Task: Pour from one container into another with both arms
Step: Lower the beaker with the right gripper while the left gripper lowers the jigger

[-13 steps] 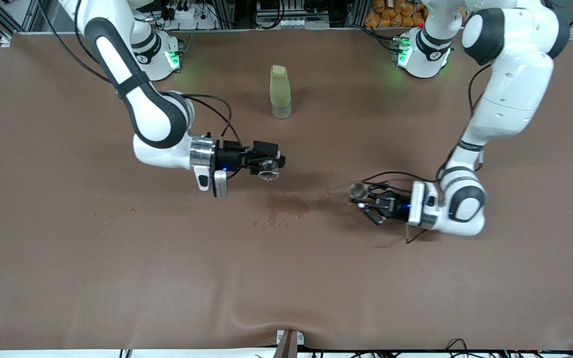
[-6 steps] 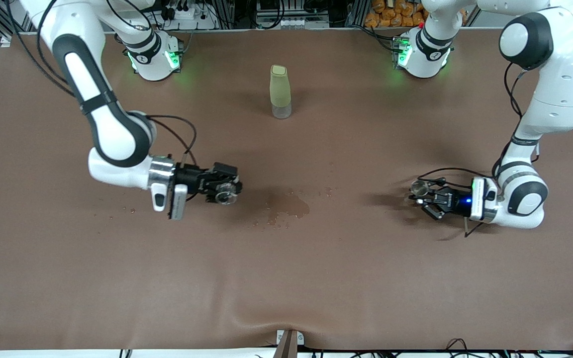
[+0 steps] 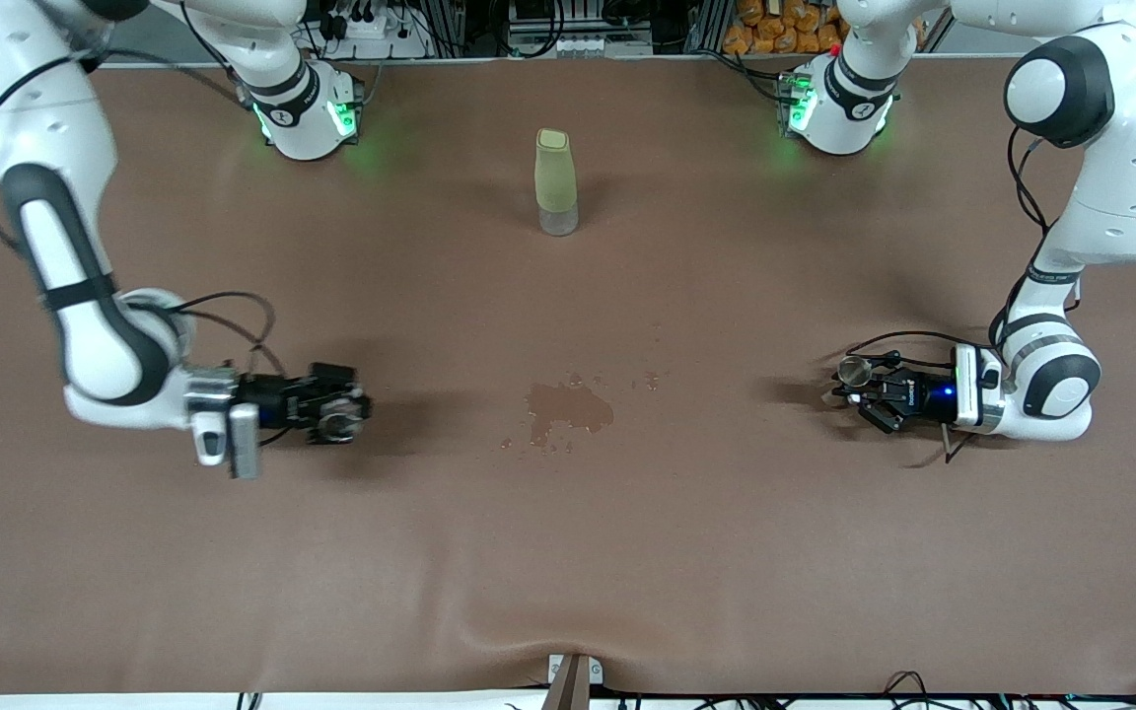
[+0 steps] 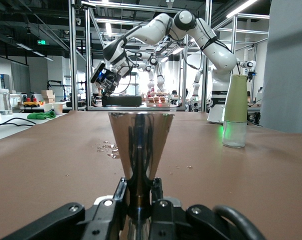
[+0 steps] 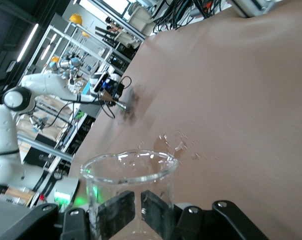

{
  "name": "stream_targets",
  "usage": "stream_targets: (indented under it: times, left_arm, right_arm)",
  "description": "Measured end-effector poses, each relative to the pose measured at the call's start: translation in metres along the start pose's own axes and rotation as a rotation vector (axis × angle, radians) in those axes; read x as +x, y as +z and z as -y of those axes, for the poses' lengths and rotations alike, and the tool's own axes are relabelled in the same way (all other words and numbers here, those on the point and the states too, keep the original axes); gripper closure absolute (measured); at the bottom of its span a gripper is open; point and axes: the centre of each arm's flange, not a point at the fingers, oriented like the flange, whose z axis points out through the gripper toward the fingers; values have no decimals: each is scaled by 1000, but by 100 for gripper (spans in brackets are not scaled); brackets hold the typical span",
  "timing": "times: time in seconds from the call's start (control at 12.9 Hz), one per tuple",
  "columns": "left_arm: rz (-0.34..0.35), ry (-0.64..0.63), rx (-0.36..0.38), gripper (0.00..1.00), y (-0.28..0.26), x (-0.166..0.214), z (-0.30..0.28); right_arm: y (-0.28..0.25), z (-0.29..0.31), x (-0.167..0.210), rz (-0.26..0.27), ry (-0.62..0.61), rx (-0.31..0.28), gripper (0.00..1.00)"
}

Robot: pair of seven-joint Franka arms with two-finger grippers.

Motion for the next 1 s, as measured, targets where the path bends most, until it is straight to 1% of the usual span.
stream_targets:
  times: [0.23, 0.39, 0.54, 0.62, 0.85, 1.0]
  left_arm:
    - [-11, -19, 33, 78, -16, -13, -10]
    - [-15, -28, 62, 78, -32, -19, -18]
    - [-9, -40, 78, 78, -42, -24, -25]
    - [-5, -45, 82, 78, -45, -27, -27]
    - [0, -52, 80, 78, -48, -30, -30]
    - [14, -59, 56, 78, -47, -32, -33]
  right_arm:
    - [-71, -18, -25, 63, -68, -42, 85]
    - [-110, -27, -47, 77, -134, -57, 85]
    - [-132, -42, -70, 62, -215, -61, 85]
    - [-134, -52, -80, 52, -260, -57, 85]
    - [-130, -85, -88, 33, -403, -46, 85]
    - [-128, -106, -91, 23, -505, -47, 85]
